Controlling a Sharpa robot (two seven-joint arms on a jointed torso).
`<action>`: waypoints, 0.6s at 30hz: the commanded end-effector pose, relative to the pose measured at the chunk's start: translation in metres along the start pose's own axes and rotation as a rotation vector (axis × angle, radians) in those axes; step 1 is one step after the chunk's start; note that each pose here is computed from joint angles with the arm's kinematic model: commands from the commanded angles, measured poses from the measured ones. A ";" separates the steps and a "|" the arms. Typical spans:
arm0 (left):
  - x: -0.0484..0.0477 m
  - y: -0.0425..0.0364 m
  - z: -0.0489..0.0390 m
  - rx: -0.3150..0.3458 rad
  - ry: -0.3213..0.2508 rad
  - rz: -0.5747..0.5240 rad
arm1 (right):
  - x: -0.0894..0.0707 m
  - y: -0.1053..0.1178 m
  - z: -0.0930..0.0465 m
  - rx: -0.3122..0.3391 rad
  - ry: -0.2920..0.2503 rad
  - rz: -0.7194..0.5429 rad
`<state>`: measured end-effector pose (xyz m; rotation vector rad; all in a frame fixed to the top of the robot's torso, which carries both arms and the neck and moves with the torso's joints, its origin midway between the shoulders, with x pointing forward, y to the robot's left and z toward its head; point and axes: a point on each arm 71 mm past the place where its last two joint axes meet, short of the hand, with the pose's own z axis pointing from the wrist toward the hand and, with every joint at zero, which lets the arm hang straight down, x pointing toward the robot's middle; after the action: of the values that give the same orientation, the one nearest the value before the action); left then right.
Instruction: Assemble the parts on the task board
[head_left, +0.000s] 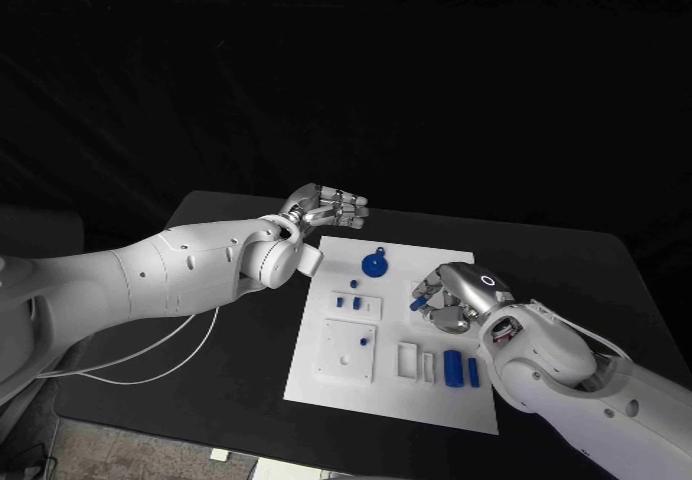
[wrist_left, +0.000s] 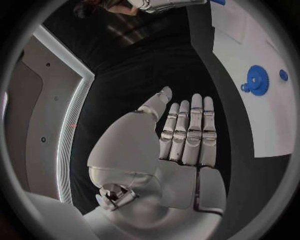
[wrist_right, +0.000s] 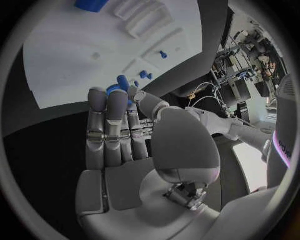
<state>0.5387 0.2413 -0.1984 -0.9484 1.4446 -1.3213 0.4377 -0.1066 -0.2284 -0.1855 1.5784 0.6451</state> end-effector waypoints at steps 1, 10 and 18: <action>0.0010 -0.0014 0.0011 0.008 0.008 -0.008 | 0.001 0.012 0.000 -0.023 0.018 0.017; 0.0042 -0.0012 0.0043 0.009 0.011 -0.009 | 0.028 0.057 0.004 -0.139 0.056 0.006; 0.0100 -0.0011 0.0078 0.008 0.021 -0.014 | 0.054 0.088 0.004 -0.214 0.095 0.003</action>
<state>0.5433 0.2319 -0.1995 -0.9433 1.4477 -1.3273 0.3932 -0.0214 -0.2540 -0.3190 1.6178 0.8199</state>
